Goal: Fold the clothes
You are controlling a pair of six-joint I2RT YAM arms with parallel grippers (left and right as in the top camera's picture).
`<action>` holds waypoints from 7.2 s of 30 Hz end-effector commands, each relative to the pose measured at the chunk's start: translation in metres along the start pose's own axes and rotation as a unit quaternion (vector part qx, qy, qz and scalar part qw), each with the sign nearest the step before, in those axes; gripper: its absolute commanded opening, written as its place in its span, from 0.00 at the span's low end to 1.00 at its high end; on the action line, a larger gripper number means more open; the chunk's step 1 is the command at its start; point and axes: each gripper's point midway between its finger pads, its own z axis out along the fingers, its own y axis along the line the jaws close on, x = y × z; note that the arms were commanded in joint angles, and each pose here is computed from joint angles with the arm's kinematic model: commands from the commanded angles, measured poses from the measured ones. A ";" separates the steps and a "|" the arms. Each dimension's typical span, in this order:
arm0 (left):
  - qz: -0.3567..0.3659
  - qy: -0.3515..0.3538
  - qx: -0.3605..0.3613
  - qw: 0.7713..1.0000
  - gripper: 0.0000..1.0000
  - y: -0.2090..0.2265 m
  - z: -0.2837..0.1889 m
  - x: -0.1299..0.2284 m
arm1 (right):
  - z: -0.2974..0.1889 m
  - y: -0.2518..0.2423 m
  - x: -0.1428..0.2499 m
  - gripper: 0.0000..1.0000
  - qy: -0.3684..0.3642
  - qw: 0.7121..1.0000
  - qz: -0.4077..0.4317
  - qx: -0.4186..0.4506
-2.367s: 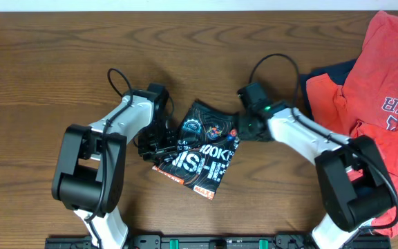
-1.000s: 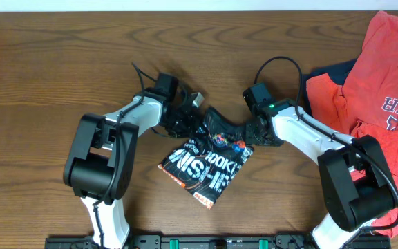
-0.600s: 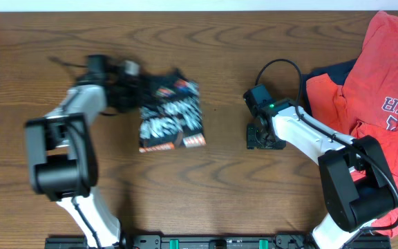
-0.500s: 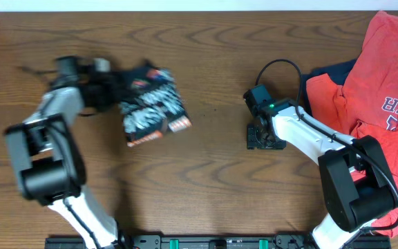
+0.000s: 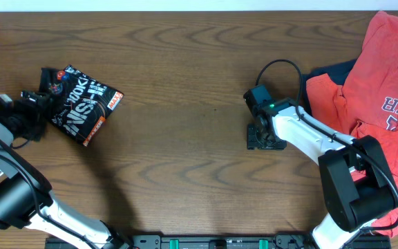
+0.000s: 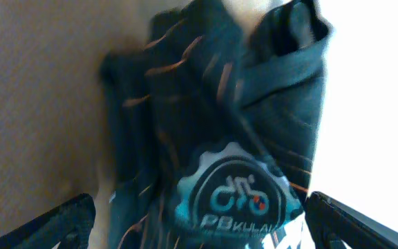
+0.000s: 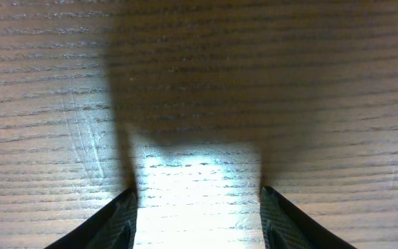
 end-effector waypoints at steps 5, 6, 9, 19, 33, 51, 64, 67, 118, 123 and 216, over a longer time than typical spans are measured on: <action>0.032 -0.033 0.000 0.999 0.98 -0.042 -0.047 -0.002 | 0.013 -0.015 0.015 0.59 0.029 0.999 -0.007 0.031; 0.038 -0.044 -0.014 0.998 0.98 -0.046 -0.055 -0.002 | 0.013 -0.011 0.016 0.63 0.033 0.999 -0.005 0.019; 0.079 -0.079 -0.049 0.993 0.98 -0.065 -0.081 0.003 | 0.013 0.004 0.017 0.70 0.048 0.998 0.005 -0.039; 0.265 0.052 -0.079 0.960 0.98 -0.121 -0.071 0.133 | 0.012 -0.011 0.010 0.69 0.068 0.993 0.047 -0.080; 0.284 0.182 -0.218 0.916 0.87 -0.028 0.010 0.203 | 0.011 -0.019 0.019 0.65 0.091 0.992 0.057 -0.071; 0.327 0.030 -0.114 0.938 0.88 -0.080 0.062 0.135 | 0.011 -0.020 0.021 0.64 0.094 0.991 0.057 -0.069; 0.381 0.202 -0.036 0.901 0.98 -0.106 0.053 0.253 | -0.001 -0.011 -0.017 0.74 0.033 0.995 0.015 -0.088; 0.407 0.236 -0.036 0.882 0.98 -0.110 0.049 0.290 | -0.020 -0.017 -0.037 0.78 0.015 0.997 -0.007 -0.073; 0.505 -0.076 0.112 0.852 0.98 -0.117 -0.266 0.317 | -0.168 -0.111 0.122 0.99 -0.334 0.931 0.078 -0.128; 0.505 -0.076 0.112 0.852 0.98 -0.117 -0.266 0.317 | -0.168 -0.111 0.122 0.99 -0.334 0.931 0.078 -0.128; 0.474 -0.283 0.058 0.832 0.98 -0.061 -0.192 0.251 | -0.165 -0.097 0.030 0.99 -0.670 0.730 -0.125 -0.059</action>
